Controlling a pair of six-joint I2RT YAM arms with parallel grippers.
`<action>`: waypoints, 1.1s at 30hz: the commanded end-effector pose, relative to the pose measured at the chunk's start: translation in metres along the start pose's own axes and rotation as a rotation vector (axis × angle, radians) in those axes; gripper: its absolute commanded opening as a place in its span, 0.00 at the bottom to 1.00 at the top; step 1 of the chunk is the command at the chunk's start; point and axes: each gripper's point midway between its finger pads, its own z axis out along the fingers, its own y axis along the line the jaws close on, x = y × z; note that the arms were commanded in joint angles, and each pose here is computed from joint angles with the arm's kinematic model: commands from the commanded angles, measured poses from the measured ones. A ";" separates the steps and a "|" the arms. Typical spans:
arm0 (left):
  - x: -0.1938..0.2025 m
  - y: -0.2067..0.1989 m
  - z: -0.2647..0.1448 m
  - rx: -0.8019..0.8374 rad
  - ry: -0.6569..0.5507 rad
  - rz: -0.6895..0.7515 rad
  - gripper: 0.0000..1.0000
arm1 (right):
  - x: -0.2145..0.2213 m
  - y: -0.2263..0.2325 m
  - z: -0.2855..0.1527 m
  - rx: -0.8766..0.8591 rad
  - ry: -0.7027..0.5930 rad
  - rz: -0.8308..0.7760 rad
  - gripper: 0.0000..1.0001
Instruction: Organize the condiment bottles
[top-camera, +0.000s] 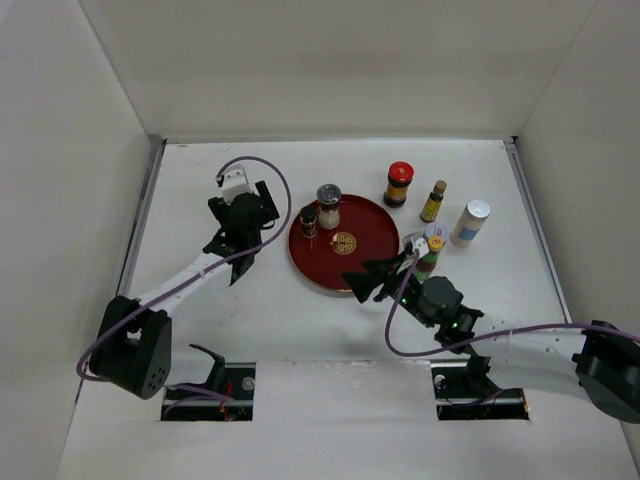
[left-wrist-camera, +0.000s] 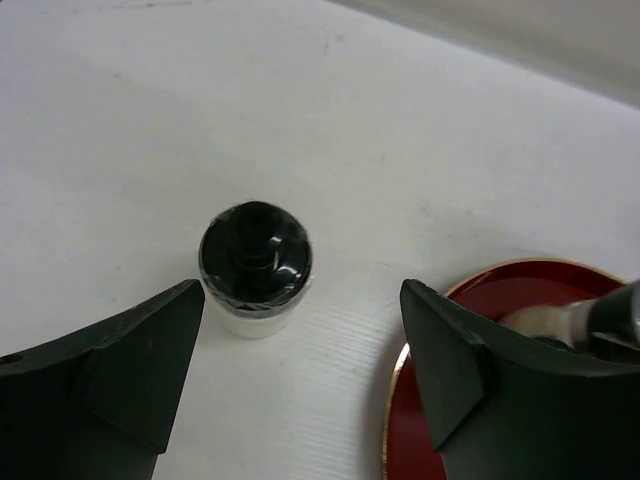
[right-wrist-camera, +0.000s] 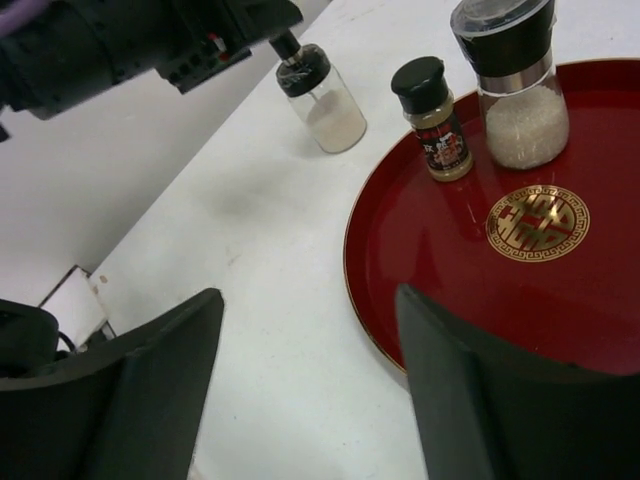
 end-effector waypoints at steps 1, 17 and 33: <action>0.005 0.009 0.011 -0.044 0.026 0.023 0.79 | -0.015 0.013 0.003 -0.052 -0.049 0.022 0.82; 0.009 0.019 0.059 -0.110 0.012 0.020 0.68 | -0.011 0.017 0.006 -0.071 -0.033 0.020 0.85; -0.037 -0.003 -0.009 0.007 -0.063 -0.017 0.32 | -0.014 0.016 0.002 -0.069 -0.044 0.031 0.84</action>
